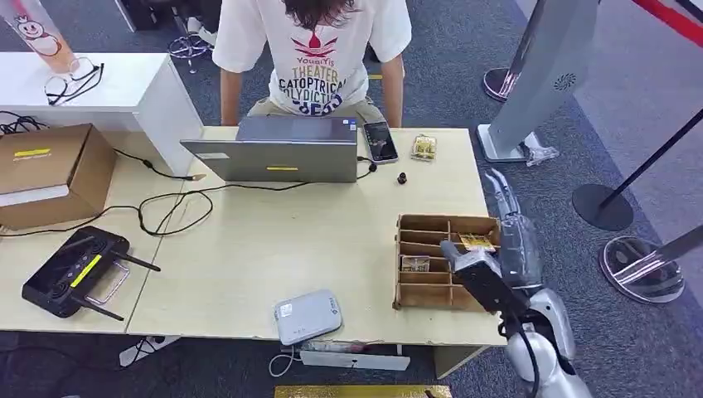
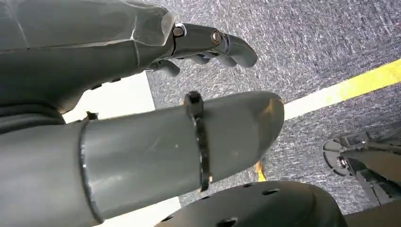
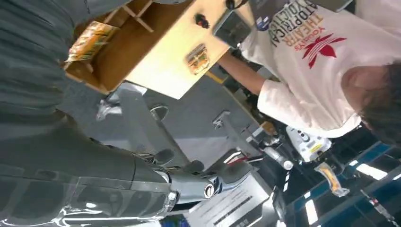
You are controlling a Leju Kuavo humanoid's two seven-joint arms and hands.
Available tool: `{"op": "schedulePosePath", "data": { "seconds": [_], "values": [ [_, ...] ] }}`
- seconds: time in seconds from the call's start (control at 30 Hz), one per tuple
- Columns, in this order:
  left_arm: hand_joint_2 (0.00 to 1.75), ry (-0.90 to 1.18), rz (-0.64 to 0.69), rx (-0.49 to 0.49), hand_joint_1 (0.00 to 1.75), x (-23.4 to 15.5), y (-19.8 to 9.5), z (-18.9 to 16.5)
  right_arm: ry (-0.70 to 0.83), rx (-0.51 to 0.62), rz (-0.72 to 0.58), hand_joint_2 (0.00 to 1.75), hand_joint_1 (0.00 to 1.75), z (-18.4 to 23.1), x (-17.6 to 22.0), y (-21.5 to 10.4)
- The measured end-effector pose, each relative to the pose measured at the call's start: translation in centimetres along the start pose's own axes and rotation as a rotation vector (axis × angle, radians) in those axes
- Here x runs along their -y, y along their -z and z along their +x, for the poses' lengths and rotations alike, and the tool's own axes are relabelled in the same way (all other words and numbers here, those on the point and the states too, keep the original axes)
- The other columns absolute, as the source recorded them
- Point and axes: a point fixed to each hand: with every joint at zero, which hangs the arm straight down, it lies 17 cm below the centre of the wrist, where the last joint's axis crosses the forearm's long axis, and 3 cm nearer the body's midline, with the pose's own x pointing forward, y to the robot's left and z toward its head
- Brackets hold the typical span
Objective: Pass the card to the sensor for recognition and then transmit it.
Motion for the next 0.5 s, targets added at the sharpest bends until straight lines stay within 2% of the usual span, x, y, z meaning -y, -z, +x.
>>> {"op": "schedulePosePath", "data": {
  "seconds": [0.4,0.43,0.5],
  "values": [
    [0.00,0.000,-0.001,0.002,0.00,0.0,0.0,0.1,-0.076,-0.033,-0.025,1.75,0.00,-0.7,0.4,-1.1],
    [0.00,0.000,-0.001,0.002,0.00,0.0,0.0,0.1,-0.082,-0.032,-0.026,1.75,0.02,-0.7,0.4,-1.1],
    [0.00,-0.001,0.000,0.000,0.00,-0.1,0.0,0.1,-0.090,-0.037,-0.030,1.75,0.17,-0.7,0.4,-1.1]
  ]
}}
